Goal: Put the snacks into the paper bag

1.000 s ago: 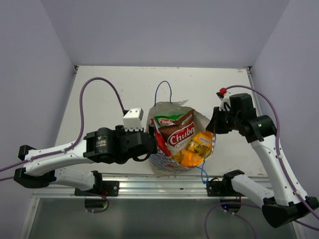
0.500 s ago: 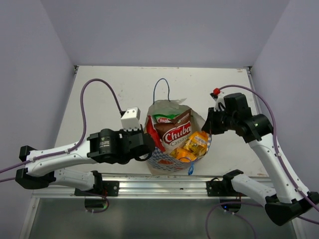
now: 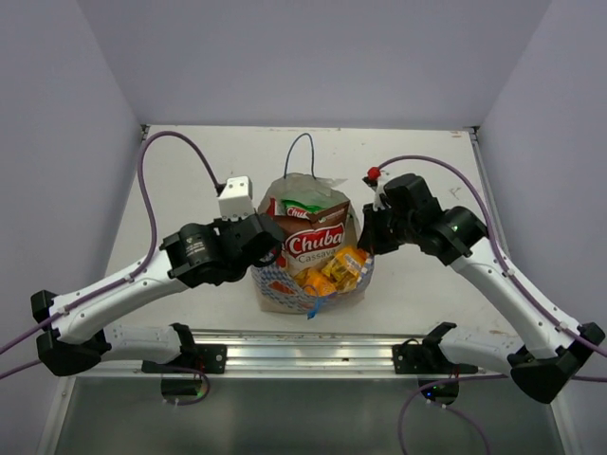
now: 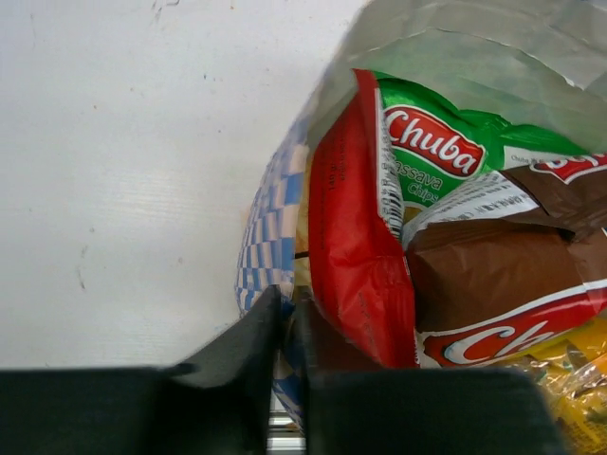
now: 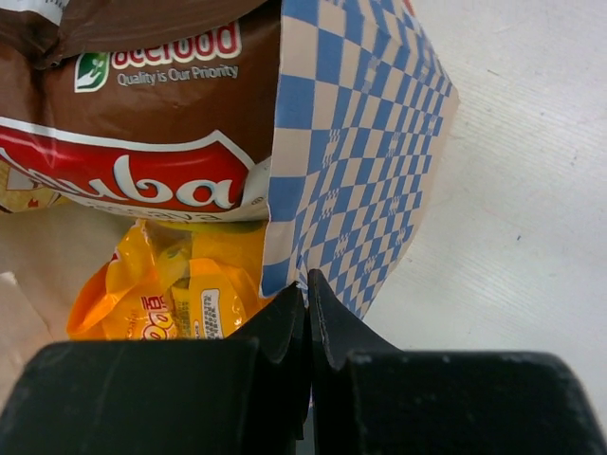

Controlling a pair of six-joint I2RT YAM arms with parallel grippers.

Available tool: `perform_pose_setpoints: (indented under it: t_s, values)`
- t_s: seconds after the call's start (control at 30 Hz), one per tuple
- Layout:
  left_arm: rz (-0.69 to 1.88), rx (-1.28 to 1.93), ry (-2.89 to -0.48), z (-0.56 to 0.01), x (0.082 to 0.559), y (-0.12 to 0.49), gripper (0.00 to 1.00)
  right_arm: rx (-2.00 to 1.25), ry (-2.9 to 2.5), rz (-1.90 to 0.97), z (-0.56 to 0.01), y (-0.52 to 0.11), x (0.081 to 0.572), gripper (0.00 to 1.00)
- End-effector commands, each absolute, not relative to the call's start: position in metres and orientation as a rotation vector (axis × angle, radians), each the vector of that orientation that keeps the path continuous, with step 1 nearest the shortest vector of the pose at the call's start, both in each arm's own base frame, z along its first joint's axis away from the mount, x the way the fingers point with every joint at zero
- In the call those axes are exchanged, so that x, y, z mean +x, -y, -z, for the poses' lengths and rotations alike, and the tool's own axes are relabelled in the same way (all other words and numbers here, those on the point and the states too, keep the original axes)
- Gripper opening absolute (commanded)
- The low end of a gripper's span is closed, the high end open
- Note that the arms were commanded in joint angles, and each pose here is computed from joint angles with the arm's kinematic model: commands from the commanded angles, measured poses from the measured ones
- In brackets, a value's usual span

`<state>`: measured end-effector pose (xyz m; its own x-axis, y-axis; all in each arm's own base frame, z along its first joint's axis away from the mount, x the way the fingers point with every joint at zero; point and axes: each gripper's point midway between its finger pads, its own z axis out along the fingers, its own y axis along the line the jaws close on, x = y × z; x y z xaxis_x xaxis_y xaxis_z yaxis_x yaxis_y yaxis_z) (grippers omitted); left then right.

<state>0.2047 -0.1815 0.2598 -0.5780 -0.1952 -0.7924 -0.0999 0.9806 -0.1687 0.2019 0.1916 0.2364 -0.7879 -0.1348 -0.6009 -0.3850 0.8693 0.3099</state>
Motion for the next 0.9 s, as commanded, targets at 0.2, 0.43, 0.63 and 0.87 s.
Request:
perform_pose_setpoints:
  t_s: [0.2,0.43,0.63,0.87]
  values:
    - [0.249,-0.213,-1.925,-0.345,0.229,0.180,1.00,-0.153,-2.193,-0.461,-0.340,-0.162,0.224,0.99]
    - [0.126,-0.331,-1.738,-0.415,0.230,0.120,0.99,0.049,-2.106,-0.111,-0.374,-0.095,0.234,0.99]
    - [0.094,-0.381,-1.721,-0.417,0.222,0.093,1.00,0.100,-2.171,0.119,-0.346,-0.069,0.236,0.99]
    - [0.056,-0.420,-1.729,-0.404,0.211,0.067,1.00,0.203,-2.097,0.152,-0.352,-0.047,0.227,0.99]
